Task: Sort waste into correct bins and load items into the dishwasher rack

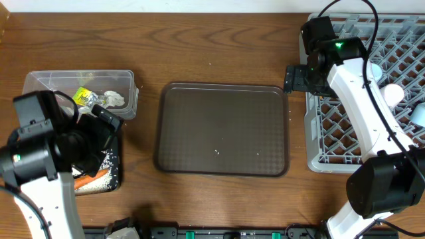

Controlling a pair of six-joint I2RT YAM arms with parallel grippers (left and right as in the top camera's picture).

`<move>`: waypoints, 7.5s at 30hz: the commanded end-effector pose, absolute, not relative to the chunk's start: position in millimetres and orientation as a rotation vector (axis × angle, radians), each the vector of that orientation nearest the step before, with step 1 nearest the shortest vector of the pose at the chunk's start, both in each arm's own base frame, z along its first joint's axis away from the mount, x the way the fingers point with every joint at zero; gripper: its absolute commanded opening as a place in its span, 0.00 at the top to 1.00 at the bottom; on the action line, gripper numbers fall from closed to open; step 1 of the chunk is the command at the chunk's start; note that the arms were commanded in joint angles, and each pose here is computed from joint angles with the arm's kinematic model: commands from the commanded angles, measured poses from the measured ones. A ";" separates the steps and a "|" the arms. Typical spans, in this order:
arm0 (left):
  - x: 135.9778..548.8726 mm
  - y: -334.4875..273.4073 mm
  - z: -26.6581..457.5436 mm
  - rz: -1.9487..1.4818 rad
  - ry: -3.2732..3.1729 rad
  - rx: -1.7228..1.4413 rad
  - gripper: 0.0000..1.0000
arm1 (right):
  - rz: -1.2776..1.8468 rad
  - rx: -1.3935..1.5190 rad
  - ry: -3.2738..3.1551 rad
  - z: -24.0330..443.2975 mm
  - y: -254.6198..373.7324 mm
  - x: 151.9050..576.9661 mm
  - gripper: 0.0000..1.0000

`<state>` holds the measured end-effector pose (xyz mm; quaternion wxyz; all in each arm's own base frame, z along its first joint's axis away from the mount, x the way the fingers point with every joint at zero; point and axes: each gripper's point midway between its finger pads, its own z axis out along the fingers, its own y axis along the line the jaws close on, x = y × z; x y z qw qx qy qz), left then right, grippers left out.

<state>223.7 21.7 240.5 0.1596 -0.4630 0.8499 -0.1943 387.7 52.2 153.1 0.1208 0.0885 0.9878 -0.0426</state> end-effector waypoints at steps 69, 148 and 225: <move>177.9 -46.5 291.6 -0.689 2.399 -0.790 0.02 | -0.118 0.240 2.867 161.0 55.4 385.9 0.01; 221.7 -16.6 239.4 -0.311 1.678 -0.211 0.02 | -0.116 0.222 2.868 160.9 60.2 385.1 0.01; 243.8 6.9 134.9 -0.143 1.715 -0.266 0.02 | -0.116 0.222 2.868 161.0 60.2 385.2 0.01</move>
